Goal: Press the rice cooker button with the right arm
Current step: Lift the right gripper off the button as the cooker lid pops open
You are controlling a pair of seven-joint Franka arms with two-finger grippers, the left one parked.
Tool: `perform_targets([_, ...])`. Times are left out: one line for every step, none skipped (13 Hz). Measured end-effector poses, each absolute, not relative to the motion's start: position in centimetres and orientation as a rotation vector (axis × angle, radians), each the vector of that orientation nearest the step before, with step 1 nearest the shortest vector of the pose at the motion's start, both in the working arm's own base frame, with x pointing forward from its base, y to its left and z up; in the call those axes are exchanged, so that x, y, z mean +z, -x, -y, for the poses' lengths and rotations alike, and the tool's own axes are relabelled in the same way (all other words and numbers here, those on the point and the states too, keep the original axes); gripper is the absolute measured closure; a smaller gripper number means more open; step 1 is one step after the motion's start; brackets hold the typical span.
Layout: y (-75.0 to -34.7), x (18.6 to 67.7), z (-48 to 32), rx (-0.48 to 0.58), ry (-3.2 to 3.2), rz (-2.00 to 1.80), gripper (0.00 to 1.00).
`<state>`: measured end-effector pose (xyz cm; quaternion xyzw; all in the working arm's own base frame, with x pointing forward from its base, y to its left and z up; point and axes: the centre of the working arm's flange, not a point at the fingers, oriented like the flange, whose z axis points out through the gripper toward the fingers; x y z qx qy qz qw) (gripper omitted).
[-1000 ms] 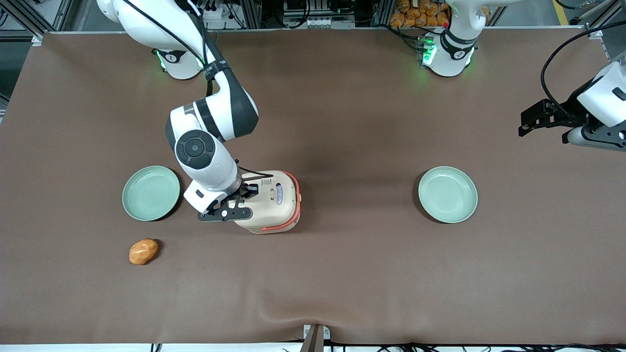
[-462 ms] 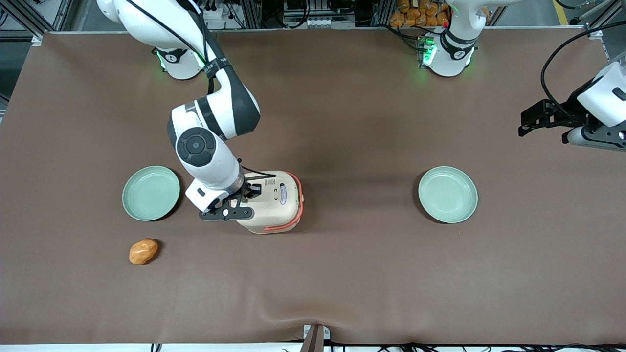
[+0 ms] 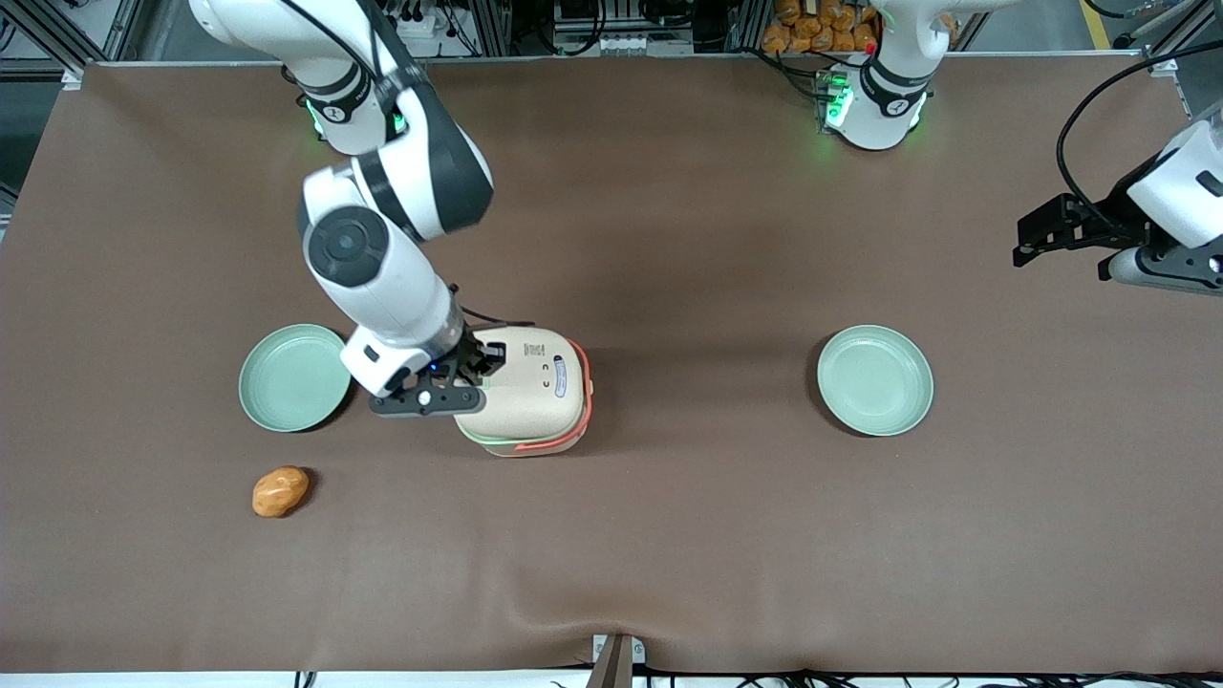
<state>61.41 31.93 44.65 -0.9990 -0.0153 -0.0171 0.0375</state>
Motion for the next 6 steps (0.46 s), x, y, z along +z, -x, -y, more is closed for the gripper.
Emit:
perform_targets([-61.1,46.3,-31.3,-0.052,3.059,0.041,0.81])
perform_targets([-60.7,48.0,-30.7,-0.052,3.052,0.034,0.70])
perform_targets([-60.3,49.8,-29.8,-0.052,3.044,0.024,0.59])
perform_targets([-59.9,51.6,-28.6,-0.041,3.039,0.010,0.48])
perform_targets([-59.4,53.4,-27.3,-0.027,3.034,0.000,0.38])
perform_targets([-58.9,55.1,-25.7,-0.012,3.029,-0.003,0.27])
